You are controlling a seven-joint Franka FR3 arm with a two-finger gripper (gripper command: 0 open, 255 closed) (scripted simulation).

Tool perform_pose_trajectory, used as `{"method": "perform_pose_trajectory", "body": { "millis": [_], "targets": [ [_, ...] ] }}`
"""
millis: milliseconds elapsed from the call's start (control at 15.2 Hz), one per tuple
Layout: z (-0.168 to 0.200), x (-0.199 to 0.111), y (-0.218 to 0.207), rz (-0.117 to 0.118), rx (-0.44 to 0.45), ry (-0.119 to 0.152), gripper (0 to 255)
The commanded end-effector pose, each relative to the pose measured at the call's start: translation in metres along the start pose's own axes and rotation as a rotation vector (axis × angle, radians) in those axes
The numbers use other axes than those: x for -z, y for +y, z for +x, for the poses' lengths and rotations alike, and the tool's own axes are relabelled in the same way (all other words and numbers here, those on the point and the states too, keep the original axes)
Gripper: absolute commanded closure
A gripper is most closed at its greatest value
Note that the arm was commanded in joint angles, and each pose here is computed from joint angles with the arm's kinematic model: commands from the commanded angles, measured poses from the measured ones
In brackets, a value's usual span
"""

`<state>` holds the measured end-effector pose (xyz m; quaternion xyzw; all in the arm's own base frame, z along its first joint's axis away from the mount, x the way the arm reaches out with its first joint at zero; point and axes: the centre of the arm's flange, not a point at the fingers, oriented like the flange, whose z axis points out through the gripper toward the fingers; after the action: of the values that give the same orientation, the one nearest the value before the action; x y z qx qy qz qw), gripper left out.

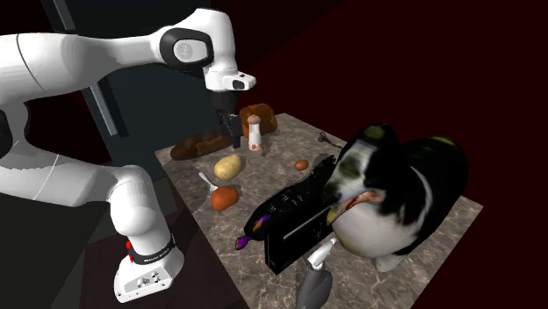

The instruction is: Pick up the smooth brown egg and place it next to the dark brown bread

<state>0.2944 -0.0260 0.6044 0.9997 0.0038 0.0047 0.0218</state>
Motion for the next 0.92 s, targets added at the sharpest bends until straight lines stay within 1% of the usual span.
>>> {"method": "perform_pose_trajectory", "body": {
  "millis": [0, 858],
  "targets": [
    [0.000, 0.000, 0.000, 0.000, 0.000, 0.000, 0],
    [0.150, -0.087, -0.040, -0.012, 0.027, -0.044, 0]
  ]
}}
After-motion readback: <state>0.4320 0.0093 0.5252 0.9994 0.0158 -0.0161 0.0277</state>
